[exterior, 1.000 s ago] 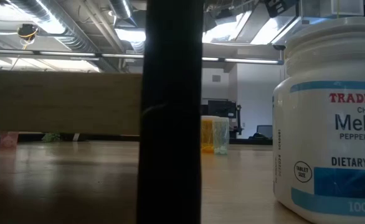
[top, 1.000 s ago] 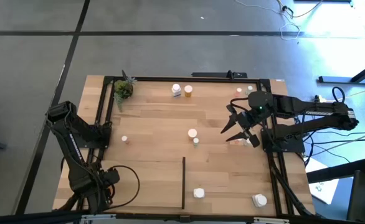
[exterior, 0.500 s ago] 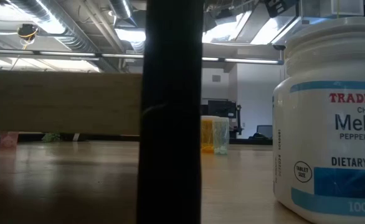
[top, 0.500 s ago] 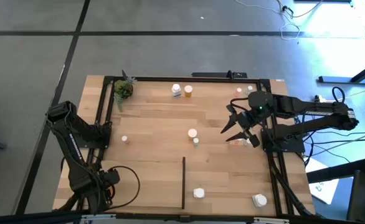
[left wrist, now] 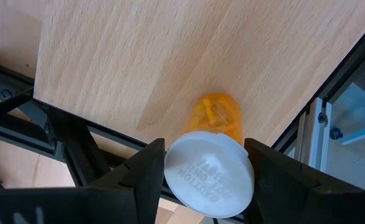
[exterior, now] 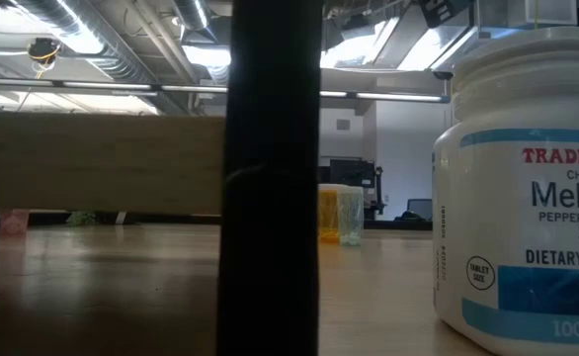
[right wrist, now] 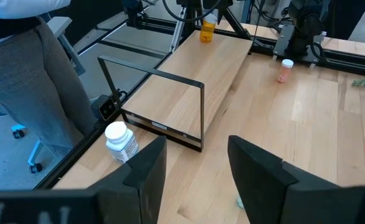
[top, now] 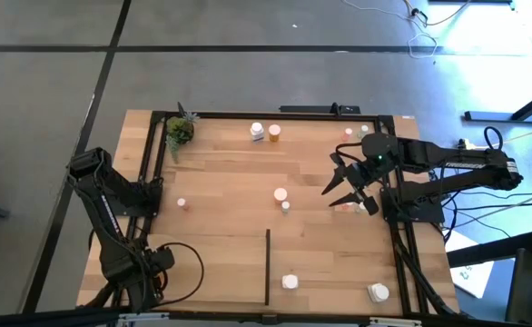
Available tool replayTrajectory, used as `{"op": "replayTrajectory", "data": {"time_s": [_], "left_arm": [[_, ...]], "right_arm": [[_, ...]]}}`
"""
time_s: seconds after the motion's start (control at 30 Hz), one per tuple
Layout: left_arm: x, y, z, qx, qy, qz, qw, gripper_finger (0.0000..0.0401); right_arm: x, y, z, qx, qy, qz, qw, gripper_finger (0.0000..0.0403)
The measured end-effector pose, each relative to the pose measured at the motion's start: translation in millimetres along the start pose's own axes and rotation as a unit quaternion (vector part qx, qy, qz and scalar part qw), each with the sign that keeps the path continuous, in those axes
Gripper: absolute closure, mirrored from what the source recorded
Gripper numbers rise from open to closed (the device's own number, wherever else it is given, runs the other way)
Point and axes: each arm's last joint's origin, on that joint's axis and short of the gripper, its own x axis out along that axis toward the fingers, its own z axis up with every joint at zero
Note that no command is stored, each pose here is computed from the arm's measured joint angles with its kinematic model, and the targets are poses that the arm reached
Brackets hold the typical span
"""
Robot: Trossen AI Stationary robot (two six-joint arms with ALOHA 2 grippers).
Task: Pick and place medicine bottles onto shelf by color
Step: Put the bottom left big orange pill bottle on the shelf
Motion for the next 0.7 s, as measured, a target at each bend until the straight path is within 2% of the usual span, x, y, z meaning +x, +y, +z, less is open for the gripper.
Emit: {"op": "replayTrajectory", "data": {"time_s": [0.7], "left_arm": [[0.2,0.1,-0.4,0.017,0.005,0.001,1.000,0.0182]], "right_arm": [[0.0,0.0,0.0,0.000,0.000,0.000,1.000,0.0228]]}}
